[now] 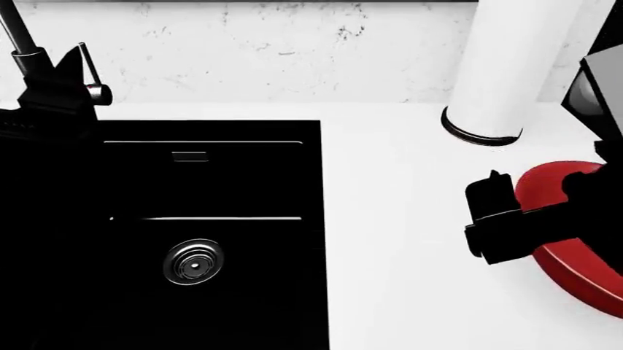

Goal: Move the fresh-baked cupcake off the tray onto the counter, and place the bowl used for mixing into the sink.

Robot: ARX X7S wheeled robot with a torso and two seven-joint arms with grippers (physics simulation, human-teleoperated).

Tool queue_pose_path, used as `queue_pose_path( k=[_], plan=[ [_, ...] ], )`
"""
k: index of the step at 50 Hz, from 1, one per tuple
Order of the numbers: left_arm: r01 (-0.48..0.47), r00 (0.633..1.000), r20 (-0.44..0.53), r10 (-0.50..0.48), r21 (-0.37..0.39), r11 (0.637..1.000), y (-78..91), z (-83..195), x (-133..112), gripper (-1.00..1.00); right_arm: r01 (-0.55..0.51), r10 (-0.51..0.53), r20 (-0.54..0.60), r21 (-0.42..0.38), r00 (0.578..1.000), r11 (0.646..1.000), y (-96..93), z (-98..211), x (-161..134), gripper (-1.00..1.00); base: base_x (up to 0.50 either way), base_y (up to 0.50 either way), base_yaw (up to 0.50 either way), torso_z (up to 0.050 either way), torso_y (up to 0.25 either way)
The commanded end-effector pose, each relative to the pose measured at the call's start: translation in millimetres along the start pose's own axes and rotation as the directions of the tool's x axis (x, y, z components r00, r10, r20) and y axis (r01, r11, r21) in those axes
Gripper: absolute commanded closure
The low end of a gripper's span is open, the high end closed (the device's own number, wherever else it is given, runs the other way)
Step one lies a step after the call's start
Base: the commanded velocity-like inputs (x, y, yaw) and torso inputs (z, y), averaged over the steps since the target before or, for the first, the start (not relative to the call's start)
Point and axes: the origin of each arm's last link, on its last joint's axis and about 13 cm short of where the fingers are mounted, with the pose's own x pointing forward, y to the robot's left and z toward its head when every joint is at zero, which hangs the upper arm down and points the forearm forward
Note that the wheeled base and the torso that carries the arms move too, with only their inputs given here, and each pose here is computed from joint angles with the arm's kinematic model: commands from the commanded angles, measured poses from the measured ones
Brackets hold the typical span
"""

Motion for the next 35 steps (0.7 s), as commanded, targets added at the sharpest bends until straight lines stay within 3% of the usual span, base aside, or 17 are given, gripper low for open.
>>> queue_pose_path(
  k=[1, 21, 23, 25, 35],
  plan=[
    [0.001, 1.000, -0.002, -0.001, 0.000, 1.000, 0.0, -0.4, 0.5, -1.00, -0.010, 0.007, -0.064, -0.043, 0.998, 0.999, -0.8, -4.1, 1.7, -1.00, 0.00, 0.00, 0.00, 0.000, 0.000],
    [0.000, 1.000, -0.012, 0.000, 0.001, 1.000, -0.3, -5.3, 0.2, -1.00, -0.002, -0.004, -0.123, -0.042, 0.992, 0.999, 3.9, -19.7, 22.6, -1.00, 0.00, 0.00, 0.00, 0.000, 0.000],
    [-0.001, 1.000, -0.012, 0.001, -0.002, 1.000, -3.5, -16.7, -3.2, -1.00, -0.004, 0.000, -0.131, -0.033, 0.991, 0.999, 4.3, -22.9, 25.0, -1.00, 0.00, 0.00, 0.00, 0.000, 0.000],
    [-0.001, 1.000, -0.015, 0.001, -0.001, 1.000, -0.1, -5.9, -0.8, -1.00, 0.004, -0.008, -0.144, -0.033, 0.990, 0.999, 4.0, -26.4, 28.7, -1.00, 0.00, 0.00, 0.00, 0.000, 0.000],
    [0.001, 1.000, -0.018, -0.001, -0.002, 1.000, -0.3, -6.2, 0.2, -1.00, 0.015, -0.020, -0.172, -0.028, 0.985, 1.000, 4.9, -34.5, 39.5, -1.00, 0.00, 0.00, 0.00, 0.000, 0.000]
  ],
)
